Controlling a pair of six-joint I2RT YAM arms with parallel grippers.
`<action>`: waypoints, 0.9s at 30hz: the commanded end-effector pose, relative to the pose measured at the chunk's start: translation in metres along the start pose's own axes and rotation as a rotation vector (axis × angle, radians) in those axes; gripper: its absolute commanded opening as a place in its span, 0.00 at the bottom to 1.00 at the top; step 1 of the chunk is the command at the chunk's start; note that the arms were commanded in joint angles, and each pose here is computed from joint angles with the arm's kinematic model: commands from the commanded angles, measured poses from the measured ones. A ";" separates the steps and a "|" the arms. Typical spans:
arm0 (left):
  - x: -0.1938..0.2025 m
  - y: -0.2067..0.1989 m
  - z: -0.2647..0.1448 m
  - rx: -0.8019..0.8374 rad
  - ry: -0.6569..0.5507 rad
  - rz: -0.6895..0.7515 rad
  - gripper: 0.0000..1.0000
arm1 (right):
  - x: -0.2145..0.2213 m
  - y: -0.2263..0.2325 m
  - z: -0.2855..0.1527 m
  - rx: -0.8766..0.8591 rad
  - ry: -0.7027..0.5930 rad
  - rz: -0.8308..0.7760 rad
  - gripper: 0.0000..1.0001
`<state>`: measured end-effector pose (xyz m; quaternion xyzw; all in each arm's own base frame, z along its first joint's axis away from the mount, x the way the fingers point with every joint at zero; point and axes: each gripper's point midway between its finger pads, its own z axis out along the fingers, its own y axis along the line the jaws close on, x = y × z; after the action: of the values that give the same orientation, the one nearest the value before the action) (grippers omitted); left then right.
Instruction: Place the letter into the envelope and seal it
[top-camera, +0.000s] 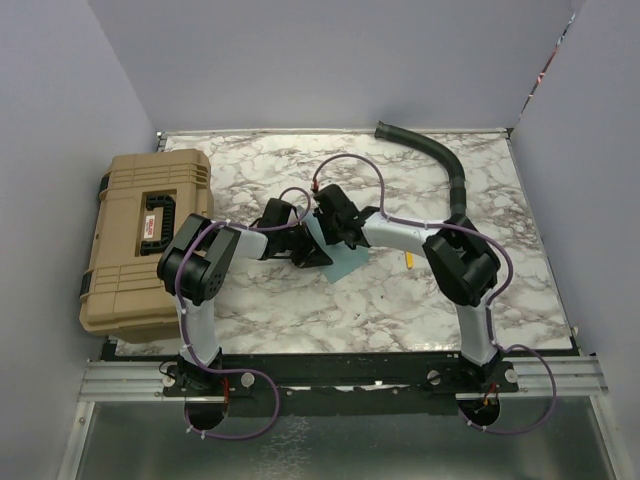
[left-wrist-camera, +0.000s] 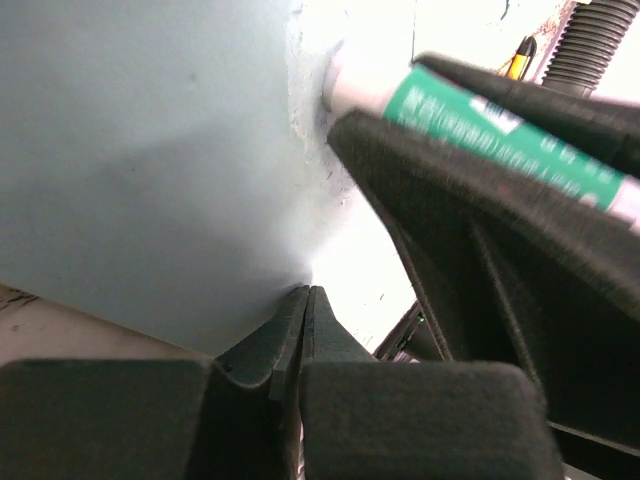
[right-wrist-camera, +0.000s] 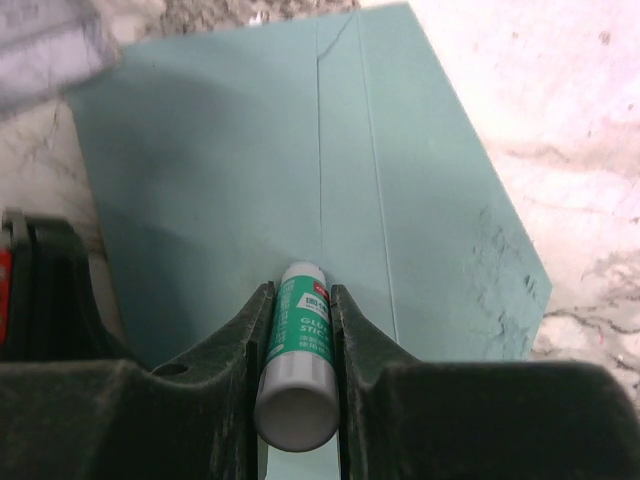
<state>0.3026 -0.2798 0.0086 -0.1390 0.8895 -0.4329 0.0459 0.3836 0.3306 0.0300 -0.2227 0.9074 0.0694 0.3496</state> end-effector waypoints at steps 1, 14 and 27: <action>0.001 0.141 -0.004 -0.482 -0.101 -0.107 0.00 | 0.068 0.003 -0.016 -0.075 0.172 -0.072 0.01; 0.007 0.148 -0.005 -0.485 -0.078 -0.113 0.00 | 0.055 0.005 0.003 -0.049 0.157 -0.052 0.01; 0.012 0.152 -0.006 -0.465 -0.056 -0.125 0.00 | 0.082 0.000 -0.009 -0.068 0.203 -0.028 0.01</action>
<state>0.3064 -0.2764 0.0070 -0.1354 0.8819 -0.4489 0.0493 0.3779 0.3446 0.0286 -0.2305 0.9027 0.1107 0.3461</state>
